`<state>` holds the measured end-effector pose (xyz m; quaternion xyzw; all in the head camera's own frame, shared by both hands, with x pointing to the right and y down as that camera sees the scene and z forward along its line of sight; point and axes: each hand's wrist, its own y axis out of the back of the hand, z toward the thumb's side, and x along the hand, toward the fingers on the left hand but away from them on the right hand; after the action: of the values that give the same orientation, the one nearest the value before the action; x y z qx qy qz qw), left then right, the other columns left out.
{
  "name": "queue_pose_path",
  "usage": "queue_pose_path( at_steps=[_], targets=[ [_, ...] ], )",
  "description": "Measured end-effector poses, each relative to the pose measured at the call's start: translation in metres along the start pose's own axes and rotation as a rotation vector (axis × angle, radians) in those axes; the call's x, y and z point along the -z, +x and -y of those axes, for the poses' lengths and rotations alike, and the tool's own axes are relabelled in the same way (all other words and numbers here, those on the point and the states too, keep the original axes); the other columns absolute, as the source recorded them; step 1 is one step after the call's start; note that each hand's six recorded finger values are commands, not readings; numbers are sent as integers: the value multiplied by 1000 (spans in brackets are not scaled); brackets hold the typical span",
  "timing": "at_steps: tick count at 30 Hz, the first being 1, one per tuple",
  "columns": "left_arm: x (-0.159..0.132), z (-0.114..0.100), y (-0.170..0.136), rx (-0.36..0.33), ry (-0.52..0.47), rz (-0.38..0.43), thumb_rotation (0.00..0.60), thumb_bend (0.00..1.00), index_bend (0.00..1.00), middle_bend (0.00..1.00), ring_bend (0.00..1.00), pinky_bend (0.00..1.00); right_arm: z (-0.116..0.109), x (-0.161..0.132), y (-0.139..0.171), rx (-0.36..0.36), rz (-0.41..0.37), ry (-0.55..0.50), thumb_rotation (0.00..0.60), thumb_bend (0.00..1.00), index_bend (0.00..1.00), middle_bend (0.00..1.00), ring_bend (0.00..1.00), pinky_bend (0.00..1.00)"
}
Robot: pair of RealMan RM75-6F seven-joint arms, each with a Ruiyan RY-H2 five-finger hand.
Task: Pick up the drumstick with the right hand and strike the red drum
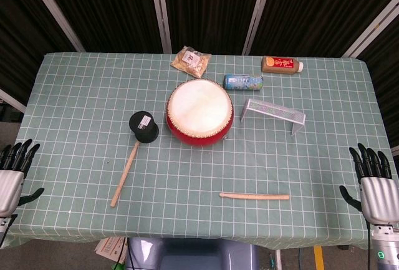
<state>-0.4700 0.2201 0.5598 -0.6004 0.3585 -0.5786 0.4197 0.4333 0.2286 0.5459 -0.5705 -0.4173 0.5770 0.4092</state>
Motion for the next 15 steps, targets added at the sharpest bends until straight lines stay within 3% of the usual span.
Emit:
queue_pose_path(
  at_steps=[15],
  targets=[
    [2, 0, -1, 1, -5, -12, 600, 0, 0, 0, 0, 8, 1, -4, 0, -6, -12, -5, 600, 290, 0, 0, 0, 11]
  ],
)
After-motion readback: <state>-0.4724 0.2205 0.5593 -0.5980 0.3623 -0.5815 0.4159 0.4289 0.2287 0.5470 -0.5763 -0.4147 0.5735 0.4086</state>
